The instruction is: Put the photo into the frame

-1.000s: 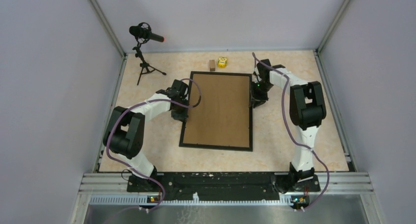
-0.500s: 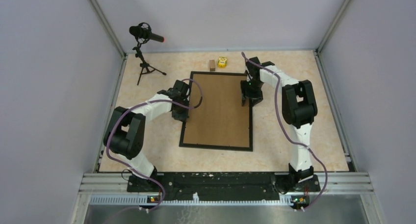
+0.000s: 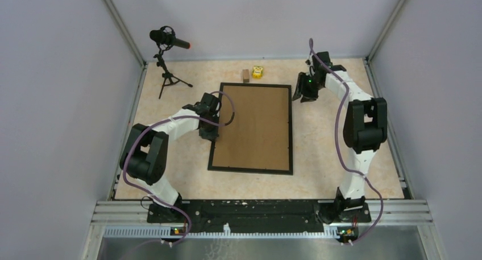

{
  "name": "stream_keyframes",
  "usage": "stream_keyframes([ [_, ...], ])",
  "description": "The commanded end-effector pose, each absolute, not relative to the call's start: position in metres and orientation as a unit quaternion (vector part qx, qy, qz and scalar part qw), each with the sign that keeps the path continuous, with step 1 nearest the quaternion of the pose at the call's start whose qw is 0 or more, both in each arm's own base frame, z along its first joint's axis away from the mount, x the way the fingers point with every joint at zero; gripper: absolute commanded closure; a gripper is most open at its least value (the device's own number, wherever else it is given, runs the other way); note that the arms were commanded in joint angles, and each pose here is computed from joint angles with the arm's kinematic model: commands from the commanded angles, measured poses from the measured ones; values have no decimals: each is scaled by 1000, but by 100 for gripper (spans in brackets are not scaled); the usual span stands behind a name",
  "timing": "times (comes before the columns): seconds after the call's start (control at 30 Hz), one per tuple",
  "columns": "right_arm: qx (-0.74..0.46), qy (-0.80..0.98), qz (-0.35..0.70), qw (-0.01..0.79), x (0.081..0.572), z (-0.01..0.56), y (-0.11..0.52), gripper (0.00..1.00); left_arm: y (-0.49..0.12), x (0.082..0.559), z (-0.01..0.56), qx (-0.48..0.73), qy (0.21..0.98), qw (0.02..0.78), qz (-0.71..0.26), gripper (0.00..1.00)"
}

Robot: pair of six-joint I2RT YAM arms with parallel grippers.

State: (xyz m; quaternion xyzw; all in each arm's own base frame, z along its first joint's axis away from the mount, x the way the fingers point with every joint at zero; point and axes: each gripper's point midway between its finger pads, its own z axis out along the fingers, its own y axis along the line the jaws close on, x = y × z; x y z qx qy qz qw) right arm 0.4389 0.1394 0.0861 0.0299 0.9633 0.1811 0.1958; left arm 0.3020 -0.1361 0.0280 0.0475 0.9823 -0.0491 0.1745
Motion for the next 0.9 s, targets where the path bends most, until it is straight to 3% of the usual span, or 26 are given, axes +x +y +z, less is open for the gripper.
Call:
stream_keyframes([
  [0.0,25,949,205,237,474,102,139,60,-127,285,6,68,988,140,-24,100],
  [0.33,22,952,215,217,489,71,142,70,-128,285,8,70,987,141,-26,100],
  [0.87,23,959,204,193,499,32,142,74,-130,285,8,74,987,141,-30,100],
])
